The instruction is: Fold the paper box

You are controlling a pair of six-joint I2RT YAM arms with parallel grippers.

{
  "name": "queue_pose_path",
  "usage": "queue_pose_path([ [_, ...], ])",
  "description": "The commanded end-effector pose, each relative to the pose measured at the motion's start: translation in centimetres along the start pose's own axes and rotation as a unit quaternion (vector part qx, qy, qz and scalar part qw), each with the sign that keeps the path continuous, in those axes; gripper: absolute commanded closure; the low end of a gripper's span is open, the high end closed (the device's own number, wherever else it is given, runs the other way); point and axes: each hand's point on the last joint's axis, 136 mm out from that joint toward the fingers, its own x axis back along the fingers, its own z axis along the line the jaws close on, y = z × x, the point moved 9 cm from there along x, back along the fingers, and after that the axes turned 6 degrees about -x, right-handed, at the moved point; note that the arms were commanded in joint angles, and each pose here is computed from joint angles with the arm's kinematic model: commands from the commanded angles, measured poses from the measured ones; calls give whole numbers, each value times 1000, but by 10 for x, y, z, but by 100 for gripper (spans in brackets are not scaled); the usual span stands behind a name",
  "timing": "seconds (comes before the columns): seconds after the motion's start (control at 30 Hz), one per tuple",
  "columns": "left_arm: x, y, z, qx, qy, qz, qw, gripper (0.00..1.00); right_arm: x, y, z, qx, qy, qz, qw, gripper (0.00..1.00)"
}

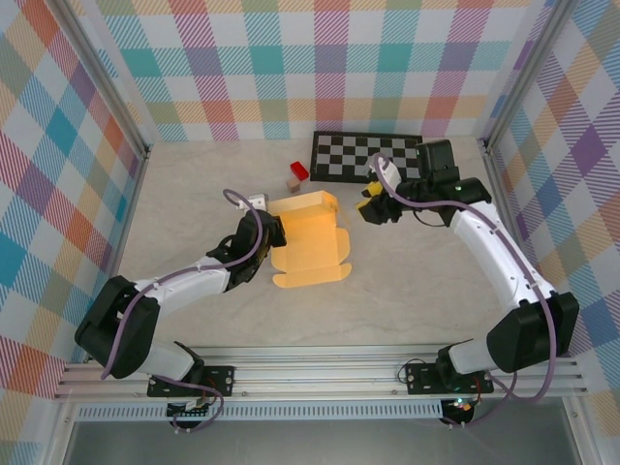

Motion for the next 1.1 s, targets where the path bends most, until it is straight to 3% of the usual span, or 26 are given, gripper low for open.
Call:
queue_pose_path([
  [0.0, -3, 2, -3, -13, -11, 1, 1000, 100, -16, -14, -25, 29, -73, 44, 996, 50],
  [0.17, -4, 2, -8, -24, -35, 5, 999, 100, -36, -25, -39, 98, -79, 53, 991, 51],
  [0.27, -3, 4, -12, -30, -51, 5, 998, 100, -43, -22, -38, 120, -45, 40, 991, 51],
  [0.57, -6, 8, -19, -22, -76, 6, 997, 100, -85, -21, -11, 139, 55, 69, 986, 49],
  [0.7, -8, 7, -21, -18, -86, 11, 996, 100, -94, -11, -4, 123, 76, 50, 988, 49],
  [0.93, -7, 9, -22, -14, -91, 9, 996, 100, -110, -6, -1, 123, 44, 76, 989, 49],
  [1.07, -7, 10, -22, -5, -87, 11, 996, 100, -115, -8, -5, 97, 13, 58, 993, 48],
])
